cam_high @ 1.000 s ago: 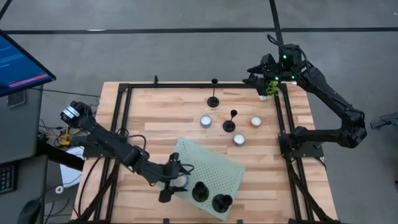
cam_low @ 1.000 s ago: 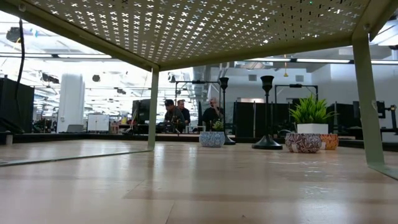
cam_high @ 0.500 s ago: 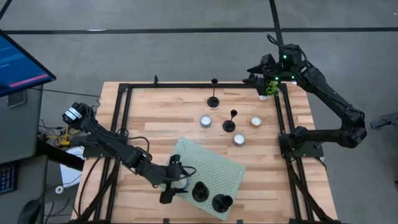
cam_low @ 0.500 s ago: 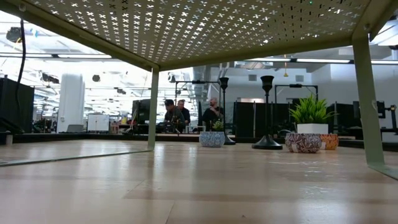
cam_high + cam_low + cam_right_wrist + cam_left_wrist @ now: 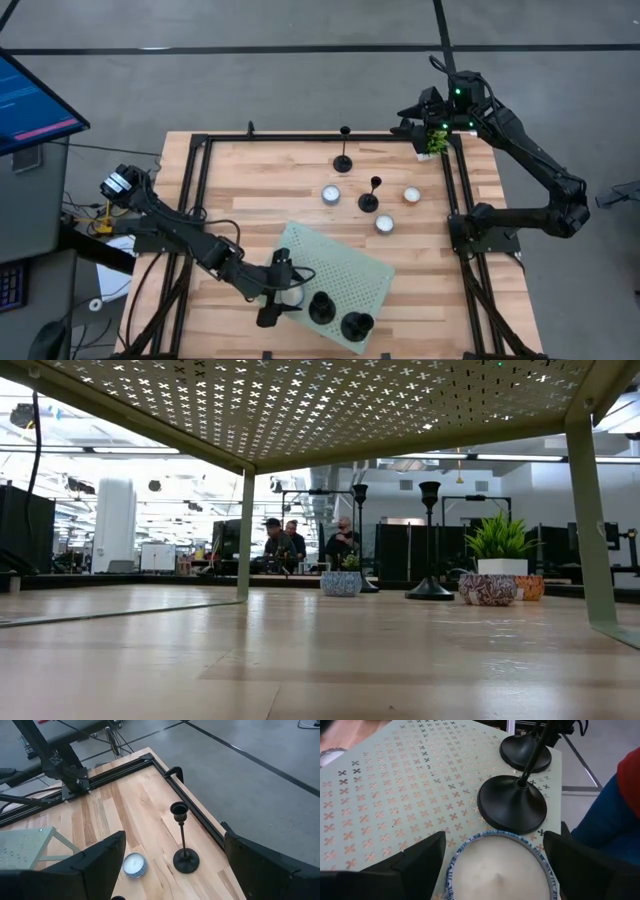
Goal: Pick & Place candle stick holders
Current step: Put the blue patterned scented candle on the shelf, then put the red patterned scented candle on the shelf
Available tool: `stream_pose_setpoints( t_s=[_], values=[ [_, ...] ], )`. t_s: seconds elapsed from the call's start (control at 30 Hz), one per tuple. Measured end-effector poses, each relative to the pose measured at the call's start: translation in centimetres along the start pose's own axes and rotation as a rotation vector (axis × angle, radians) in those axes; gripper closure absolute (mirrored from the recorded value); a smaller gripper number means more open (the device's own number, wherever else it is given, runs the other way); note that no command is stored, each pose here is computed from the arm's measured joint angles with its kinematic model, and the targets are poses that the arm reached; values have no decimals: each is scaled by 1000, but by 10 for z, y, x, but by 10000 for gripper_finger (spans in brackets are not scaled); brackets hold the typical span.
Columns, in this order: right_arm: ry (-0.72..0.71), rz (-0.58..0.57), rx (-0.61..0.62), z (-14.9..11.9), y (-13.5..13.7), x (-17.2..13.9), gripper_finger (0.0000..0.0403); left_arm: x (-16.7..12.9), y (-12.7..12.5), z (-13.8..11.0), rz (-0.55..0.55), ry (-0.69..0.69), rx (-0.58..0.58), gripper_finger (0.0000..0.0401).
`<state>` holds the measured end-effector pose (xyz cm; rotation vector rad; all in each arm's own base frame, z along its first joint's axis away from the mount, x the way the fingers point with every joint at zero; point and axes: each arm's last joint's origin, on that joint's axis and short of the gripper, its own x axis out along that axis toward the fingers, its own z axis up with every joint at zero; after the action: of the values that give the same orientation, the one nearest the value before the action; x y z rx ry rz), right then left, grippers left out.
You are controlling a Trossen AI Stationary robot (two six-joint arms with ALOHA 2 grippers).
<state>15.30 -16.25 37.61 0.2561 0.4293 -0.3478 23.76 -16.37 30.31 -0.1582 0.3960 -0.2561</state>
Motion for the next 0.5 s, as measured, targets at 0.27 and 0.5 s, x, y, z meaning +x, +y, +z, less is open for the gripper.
stream_pose_setpoints(
  t_s=[0.27, 0.5],
  values=[
    [0, -2, -1, 0, 0, 0, 76, -18, 2, 12, -16, -59, -31, 66],
    [26, -121, 7, -2, -3, 0, 76, -63, 13, 36, 60, -228, -82, 75]
  ],
)
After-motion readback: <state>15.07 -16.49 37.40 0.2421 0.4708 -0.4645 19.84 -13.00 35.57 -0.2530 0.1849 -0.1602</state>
